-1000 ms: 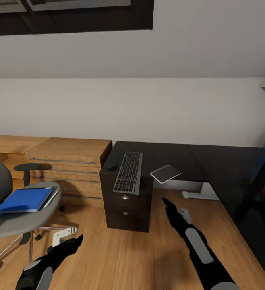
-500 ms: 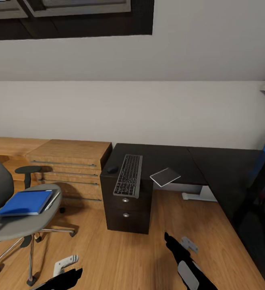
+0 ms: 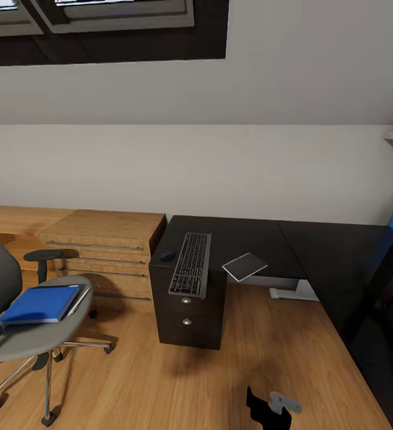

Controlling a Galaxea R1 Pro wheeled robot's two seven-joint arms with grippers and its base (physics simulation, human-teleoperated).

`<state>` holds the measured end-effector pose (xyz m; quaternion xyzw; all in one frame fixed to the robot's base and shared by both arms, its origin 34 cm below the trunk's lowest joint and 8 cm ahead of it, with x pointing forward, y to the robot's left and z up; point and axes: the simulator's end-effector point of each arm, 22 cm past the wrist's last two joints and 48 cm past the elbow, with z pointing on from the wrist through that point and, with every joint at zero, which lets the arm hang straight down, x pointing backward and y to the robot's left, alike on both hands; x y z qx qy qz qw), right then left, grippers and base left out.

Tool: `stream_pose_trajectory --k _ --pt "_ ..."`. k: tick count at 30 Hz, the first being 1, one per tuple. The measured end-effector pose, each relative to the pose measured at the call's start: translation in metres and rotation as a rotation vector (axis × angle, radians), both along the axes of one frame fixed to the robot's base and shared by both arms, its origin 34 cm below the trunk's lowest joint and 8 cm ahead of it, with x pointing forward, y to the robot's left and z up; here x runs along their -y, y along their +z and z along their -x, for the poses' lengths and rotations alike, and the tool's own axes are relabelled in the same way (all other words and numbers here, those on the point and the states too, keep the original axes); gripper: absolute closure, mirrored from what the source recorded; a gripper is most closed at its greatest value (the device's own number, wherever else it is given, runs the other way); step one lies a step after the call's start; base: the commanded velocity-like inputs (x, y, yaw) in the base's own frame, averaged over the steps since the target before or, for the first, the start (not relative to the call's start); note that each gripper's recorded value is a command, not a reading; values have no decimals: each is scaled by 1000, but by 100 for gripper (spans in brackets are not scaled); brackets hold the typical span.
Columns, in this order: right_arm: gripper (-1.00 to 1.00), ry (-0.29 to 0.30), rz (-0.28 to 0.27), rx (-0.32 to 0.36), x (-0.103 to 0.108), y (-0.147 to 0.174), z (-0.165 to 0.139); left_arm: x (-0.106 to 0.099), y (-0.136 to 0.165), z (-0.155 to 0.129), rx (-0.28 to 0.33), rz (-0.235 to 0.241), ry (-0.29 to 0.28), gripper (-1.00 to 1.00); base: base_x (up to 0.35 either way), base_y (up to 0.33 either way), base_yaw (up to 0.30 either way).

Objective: In the bedroom, organize the workspace by keeping the computer under the desk, ensuring the monitor is on the desk, placing the keyboard on the desk next to the monitor, placing the mouse on the desk next to the keyboard, moving the folder from the swivel chair onto the desk next to the mouse, stacking the notebook on top of the folder with the pen on top of the notebook, and positioning the swivel chair next to the desk.

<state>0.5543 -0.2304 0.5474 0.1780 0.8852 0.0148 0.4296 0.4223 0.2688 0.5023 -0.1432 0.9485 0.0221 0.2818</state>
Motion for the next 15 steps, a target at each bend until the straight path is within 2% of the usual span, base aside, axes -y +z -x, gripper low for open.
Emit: stream_pose_trajectory --k 2,3,12,15 --pt "-100 41 25 -15 -3 -1 5 -2 -9 21 -41 -14 -10 -100 0 0 0" --pt "-100 53 32 -19 -4 0 7 -3 -9 24 -40 -18 -11 -100 0 0 0" --pt "-100 135 82 -34 -8 12 12 -5 12 18 51 -48 -6 -100 0 0 0" --pt "-100 145 96 -11 -7 19 14 -4 18 17 63 -51 -9 -100 0 0 0"
